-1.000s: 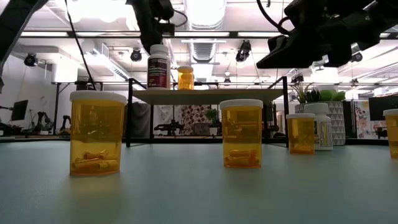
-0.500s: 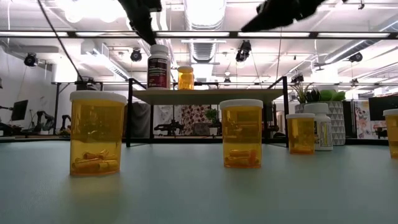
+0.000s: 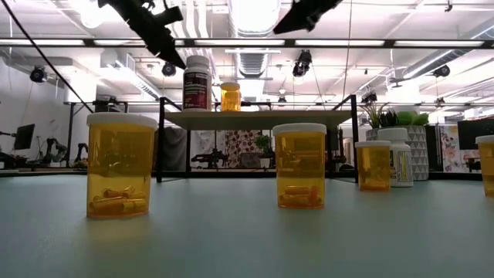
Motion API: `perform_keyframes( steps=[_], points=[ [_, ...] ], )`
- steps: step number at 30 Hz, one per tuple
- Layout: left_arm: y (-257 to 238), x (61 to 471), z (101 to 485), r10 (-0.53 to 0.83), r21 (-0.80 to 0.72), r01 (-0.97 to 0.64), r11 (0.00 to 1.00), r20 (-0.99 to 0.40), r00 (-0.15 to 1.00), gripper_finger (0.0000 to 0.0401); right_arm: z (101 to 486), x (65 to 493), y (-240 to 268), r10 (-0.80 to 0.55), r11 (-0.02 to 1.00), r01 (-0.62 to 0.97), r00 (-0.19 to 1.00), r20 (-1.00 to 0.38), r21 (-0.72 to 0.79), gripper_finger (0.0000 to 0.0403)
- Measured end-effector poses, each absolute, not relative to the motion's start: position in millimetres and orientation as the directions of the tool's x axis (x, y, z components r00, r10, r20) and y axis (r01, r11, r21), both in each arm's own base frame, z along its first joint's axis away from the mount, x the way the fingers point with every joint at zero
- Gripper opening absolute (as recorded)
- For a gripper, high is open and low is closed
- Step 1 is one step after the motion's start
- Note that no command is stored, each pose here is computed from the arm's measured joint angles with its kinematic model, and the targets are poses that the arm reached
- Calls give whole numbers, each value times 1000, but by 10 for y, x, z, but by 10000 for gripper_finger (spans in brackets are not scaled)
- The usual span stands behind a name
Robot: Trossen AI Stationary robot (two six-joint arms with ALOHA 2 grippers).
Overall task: Pick and place medicine bottles onto shelf by color
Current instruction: Put the orange pill bottle on the shelf aligned with the other orange pill bottle
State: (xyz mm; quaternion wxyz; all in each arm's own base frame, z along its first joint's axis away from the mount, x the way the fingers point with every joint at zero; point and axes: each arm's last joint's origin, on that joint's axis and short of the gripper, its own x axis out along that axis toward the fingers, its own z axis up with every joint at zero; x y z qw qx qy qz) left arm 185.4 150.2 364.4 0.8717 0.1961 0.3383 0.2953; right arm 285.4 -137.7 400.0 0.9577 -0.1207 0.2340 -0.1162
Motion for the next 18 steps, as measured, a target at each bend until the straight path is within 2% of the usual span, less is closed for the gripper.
perform_keyframes(
  steps=[9,18],
  points=[
    [1664,1789,3445,656,547,-373,750,-543,524,6,4141,3220,-2209,-310,948,225,803,-509,-223,17],
    [2005,1853,3210,639,557,-323,765,-590,494,0,4126,3511,-2636,-293,955,216,810,-508,-206,17]
  ],
)
